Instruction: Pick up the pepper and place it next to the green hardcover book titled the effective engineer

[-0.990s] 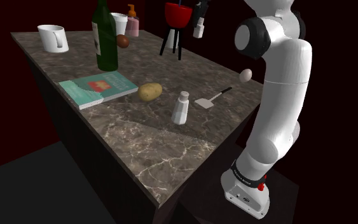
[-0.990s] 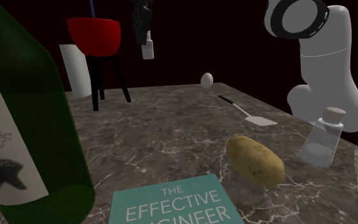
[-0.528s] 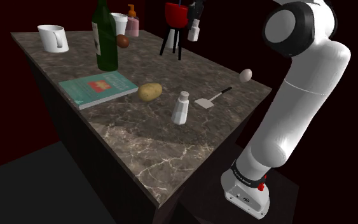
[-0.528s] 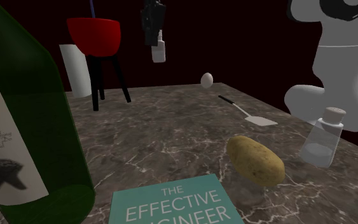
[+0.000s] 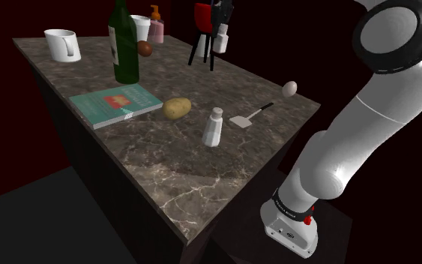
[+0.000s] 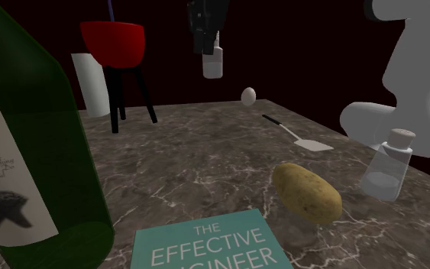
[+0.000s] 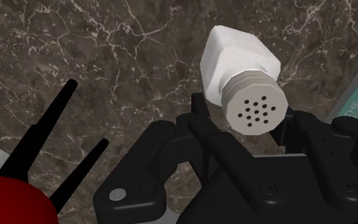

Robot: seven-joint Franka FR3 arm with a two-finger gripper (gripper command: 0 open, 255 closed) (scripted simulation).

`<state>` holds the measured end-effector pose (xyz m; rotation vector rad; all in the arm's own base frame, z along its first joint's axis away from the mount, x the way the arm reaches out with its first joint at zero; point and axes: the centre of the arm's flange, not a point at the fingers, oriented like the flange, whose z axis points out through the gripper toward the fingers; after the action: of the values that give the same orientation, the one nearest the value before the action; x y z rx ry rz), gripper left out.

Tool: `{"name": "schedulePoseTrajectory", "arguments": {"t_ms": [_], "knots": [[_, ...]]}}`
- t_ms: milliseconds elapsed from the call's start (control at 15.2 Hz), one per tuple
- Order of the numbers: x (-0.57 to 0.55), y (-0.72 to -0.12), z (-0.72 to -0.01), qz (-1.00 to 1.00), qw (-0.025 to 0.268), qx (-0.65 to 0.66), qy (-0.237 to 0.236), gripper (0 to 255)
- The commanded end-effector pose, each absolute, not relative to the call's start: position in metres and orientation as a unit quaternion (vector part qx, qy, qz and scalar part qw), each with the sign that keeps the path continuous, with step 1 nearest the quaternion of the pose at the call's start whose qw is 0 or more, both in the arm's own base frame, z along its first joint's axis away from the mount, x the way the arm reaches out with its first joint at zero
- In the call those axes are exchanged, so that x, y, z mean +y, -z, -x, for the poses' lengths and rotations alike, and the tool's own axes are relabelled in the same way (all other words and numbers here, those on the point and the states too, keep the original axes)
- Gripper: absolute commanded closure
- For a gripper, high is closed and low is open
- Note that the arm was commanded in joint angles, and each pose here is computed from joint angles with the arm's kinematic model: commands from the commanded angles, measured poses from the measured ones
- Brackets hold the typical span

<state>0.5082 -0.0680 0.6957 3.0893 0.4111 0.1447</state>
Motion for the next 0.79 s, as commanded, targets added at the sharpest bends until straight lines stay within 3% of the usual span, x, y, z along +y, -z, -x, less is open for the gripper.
{"name": "schedulePoseTrajectory", "arguments": {"t_ms": [0,726], "knots": [[-0.044,-0.697,-0.500,-0.990,0.011,0.131,-0.046,255],[0.093,-0.697,-0.452,-0.990,0.011,0.131,-0.046,255]]}}
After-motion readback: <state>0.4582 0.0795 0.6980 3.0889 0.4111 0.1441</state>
